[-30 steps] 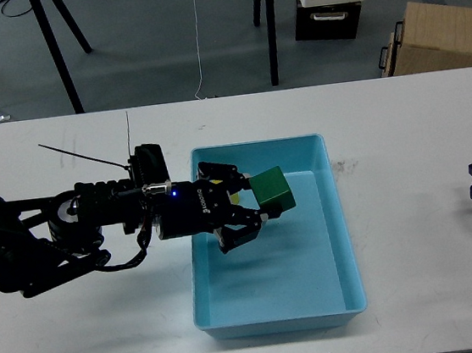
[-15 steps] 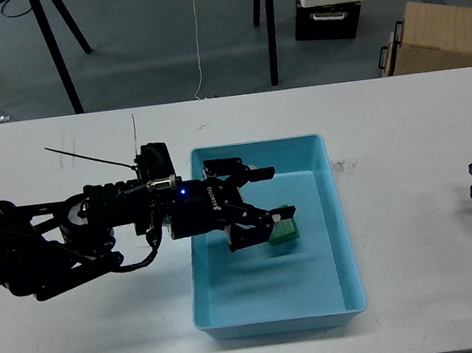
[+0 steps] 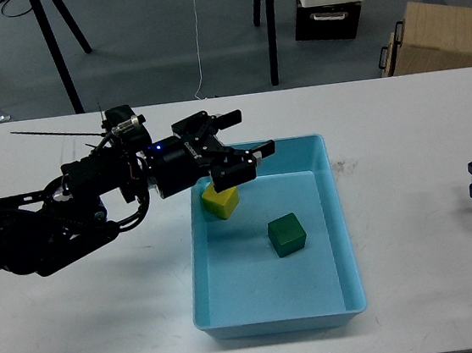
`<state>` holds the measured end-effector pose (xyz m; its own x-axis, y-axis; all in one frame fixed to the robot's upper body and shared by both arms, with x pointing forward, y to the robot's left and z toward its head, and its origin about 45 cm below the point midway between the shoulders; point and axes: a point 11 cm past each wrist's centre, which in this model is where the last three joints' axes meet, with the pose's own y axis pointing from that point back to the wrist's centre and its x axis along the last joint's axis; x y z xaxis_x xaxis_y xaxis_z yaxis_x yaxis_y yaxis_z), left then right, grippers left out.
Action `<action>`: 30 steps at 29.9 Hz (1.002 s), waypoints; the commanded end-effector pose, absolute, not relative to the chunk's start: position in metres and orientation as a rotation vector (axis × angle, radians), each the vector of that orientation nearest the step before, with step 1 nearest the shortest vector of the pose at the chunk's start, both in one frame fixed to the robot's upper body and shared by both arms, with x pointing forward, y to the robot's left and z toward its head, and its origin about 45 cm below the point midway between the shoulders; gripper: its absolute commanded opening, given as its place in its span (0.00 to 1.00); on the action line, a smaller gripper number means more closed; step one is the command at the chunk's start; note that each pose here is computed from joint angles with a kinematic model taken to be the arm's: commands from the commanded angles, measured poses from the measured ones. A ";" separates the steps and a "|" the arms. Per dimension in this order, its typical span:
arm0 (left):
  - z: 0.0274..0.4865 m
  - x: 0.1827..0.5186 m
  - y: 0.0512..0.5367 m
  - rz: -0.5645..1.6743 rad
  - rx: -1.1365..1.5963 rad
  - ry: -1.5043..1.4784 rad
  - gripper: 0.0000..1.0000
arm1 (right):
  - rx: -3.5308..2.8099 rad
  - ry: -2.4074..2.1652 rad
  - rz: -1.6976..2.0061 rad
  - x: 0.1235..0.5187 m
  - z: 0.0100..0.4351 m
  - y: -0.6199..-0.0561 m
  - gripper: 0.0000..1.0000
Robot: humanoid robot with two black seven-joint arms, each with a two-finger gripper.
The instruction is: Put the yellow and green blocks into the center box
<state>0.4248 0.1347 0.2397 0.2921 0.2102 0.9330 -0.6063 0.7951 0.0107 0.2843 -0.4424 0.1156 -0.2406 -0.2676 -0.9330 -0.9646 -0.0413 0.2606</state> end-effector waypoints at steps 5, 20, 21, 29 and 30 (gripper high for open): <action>0.291 0.481 0.205 1.186 -0.001 -0.388 1.00 | -1.343 1.543 1.323 0.288 0.119 -0.438 1.00; 0.200 0.445 0.331 1.726 -0.589 0.433 1.00 | -1.338 1.498 1.320 0.293 0.127 -0.433 1.00; 0.195 0.441 0.335 1.733 -0.643 0.488 1.00 | -1.333 1.490 1.324 0.294 0.127 -0.431 1.00; 0.171 0.418 0.320 1.574 -0.858 0.803 1.00 | -1.206 1.384 1.350 0.302 0.121 -0.412 1.00; 0.167 0.414 0.313 1.551 -0.859 0.829 1.00 | -1.200 1.372 1.341 0.307 0.125 -0.412 1.00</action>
<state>0.4243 0.3251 0.1740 -0.1431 0.5429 -0.8275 -0.9822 -0.1805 0.0515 0.2976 -0.4145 0.1197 -0.1949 -0.1196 -0.9735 -0.9780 -0.0517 0.2022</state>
